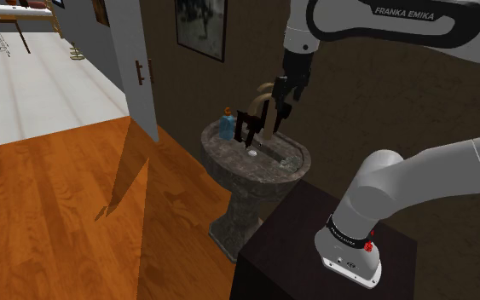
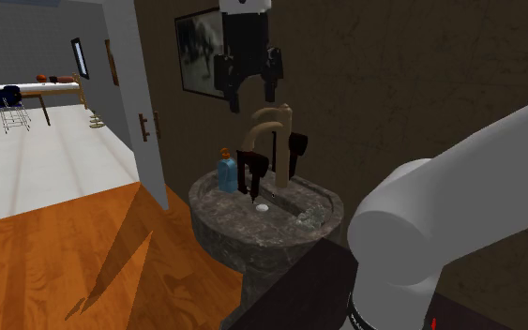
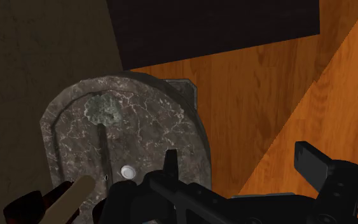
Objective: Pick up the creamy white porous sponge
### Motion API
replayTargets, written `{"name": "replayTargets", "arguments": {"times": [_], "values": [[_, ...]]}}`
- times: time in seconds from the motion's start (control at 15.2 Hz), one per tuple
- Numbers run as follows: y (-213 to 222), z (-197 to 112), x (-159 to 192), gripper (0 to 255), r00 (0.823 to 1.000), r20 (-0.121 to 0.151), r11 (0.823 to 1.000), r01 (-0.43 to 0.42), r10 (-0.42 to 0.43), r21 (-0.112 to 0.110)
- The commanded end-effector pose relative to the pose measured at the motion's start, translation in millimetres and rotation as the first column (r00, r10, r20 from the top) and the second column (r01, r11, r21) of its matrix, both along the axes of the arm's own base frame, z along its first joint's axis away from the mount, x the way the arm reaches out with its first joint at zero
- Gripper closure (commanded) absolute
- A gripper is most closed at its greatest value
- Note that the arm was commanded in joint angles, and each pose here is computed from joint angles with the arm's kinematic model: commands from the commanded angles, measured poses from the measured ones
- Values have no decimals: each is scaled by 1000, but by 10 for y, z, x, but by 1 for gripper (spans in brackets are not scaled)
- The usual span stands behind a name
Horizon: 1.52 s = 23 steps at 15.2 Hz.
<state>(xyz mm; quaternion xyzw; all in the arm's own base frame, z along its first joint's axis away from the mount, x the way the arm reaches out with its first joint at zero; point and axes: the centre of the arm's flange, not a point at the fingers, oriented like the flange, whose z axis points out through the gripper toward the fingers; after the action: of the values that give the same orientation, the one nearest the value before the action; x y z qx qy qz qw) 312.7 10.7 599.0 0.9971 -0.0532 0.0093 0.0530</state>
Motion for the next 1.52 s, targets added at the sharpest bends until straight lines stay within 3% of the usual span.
{"name": "replayTargets", "arguments": {"times": [0.0, 0.73, 1.45], "values": [[0, 0, 0, 0, 1000, 0, 1000, 0, 0, 0], [-1114, -999, 174, 0, 994, 6, 993, 106, -106, 55], [-2184, -2056, 241, 0, 977, 6, 972, 210, -212, 109]]}}
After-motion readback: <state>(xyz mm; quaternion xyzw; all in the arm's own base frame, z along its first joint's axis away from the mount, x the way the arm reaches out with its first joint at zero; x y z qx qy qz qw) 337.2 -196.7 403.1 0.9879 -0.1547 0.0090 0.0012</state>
